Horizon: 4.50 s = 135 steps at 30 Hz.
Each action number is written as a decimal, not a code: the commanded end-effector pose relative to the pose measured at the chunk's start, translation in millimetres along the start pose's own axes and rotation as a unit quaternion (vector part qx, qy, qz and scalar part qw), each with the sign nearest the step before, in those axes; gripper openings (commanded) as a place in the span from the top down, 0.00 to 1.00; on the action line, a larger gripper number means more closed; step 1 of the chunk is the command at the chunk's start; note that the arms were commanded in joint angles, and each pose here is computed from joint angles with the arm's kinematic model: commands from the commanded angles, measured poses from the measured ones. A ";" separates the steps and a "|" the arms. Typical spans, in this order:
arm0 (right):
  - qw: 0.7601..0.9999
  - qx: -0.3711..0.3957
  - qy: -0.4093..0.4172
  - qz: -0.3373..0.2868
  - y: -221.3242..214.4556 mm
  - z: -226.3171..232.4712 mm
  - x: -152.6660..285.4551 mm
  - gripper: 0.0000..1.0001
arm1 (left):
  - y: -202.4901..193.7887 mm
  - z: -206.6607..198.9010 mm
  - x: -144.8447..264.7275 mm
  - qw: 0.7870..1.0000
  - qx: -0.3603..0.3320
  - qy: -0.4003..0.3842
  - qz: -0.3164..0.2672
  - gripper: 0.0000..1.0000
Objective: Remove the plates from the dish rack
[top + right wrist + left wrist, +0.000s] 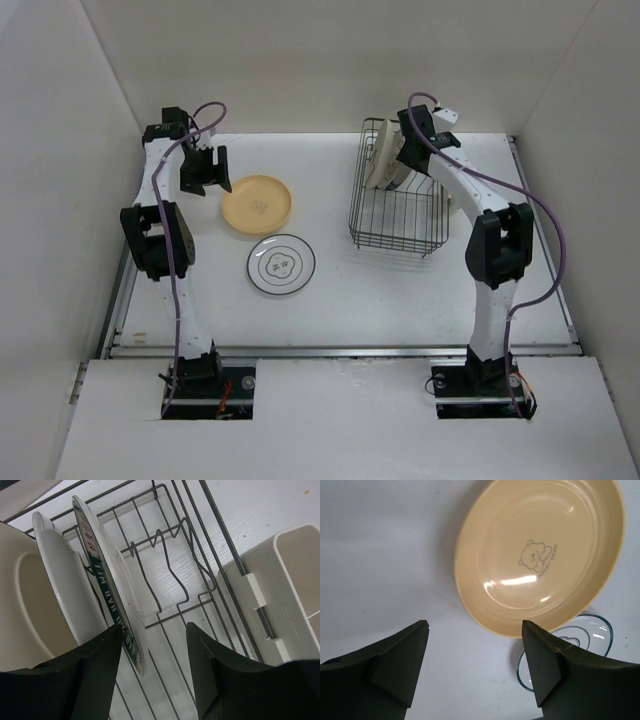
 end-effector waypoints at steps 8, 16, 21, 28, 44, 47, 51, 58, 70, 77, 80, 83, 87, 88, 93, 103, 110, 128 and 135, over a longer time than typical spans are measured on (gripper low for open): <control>0.998 -0.048 0.038 -0.011 13.1 13.5 -9.1 0.46 | -11.7 -10.7 65.6 0.999 -0.019 0.033 -0.033 0.26; 0.998 -0.016 0.065 0.006 19.7 18.6 -25.2 1.00 | -9.6 -9.9 81.4 0.998 -0.023 0.040 -0.046 0.26; 0.996 0.003 0.048 -0.080 58.5 17.6 8.6 1.00 | -9.2 -11.7 87.3 0.998 -0.024 0.041 -0.050 0.25; 0.976 0.063 -0.041 -0.204 91.0 8.4 54.5 1.00 | -7.4 -13.6 92.0 0.998 -0.024 0.036 -0.049 0.25; 0.871 0.189 0.452 0.040 9.5 50.2 188.4 1.00 | -8.8 -16.3 108.3 0.996 -0.027 0.054 -0.059 0.24; 0.770 0.255 0.549 0.201 -77.3 63.2 196.2 1.00 | -10.9 -10.5 114.6 0.996 -0.020 0.060 -0.065 0.24; 0.706 0.310 0.563 0.296 -152.8 73.7 198.4 1.00 | -15.9 -8.2 115.2 0.996 -0.013 0.057 -0.062 0.24; 0.686 0.336 0.532 0.366 -216.8 76.5 174.9 0.97 | -26.4 -3.4 115.5 0.997 -0.006 0.058 -0.053 0.24; 0.741 0.422 0.410 0.324 -243.2 61.1 149.7 0.19 | -33.9 -3.2 107.6 0.998 -0.005 0.052 -0.036 0.24; 0.751 0.446 0.379 0.305 -245.5 53.0 143.0 0.18 | -24.8 -0.4 110.0 0.998 -0.006 0.053 -0.038 0.24; 0.758 0.446 0.375 0.294 -242.2 55.4 142.0 0.18 | -24.3 -1.1 112.5 0.998 -0.006 0.053 -0.039 0.24; 0.775 0.429 0.372 0.279 -232.9 63.0 146.7 0.18 | -24.5 0.1 109.1 0.998 -0.005 0.051 -0.035 0.24; 0.819 0.388 0.325 0.271 -216.9 62.0 117.0 0.18 | -24.5 0.1 109.1 0.998 -0.005 0.051 -0.035 0.24; 0.832 0.374 0.314 0.263 -206.2 62.9 108.6 0.18 | -24.5 0.1 109.1 0.998 -0.005 0.051 -0.035 0.24; 0.868 0.337 0.266 0.249 -186.1 57.9 86.7 0.19 | -24.6 0.5 109.1 0.998 -0.009 0.051 -0.035 0.24; 0.856 0.317 0.336 0.231 -155.8 54.4 119.1 0.20 | -26.6 0.5 106.7 0.998 -0.008 0.050 -0.030 0.24; 0.851 0.311 0.355 0.231 -155.8 75.5 117.0 0.28 | -26.6 0.5 106.7 0.998 -0.008 0.050 -0.030 0.24; 0.855 0.405 0.253 0.201 -252.3 46.3 119.8 0.35 | -40.2 -0.4 100.4 0.998 -0.006 0.057 -0.021 0.24; 0.854 0.424 0.237 0.186 -259.8 40.6 126.2 0.35 | -44.0 -0.6 96.4 0.998 -0.003 0.053 -0.013 0.24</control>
Point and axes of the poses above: each gripper's point midway between its finger pads, its own x axis back along the fingers, its own z axis along the line the jaws close on, y = z × x, the point moved 7 cm from there along x, back along the fingers, and after that the axes turned 14 degrees about -x, right-handed, at the moved point
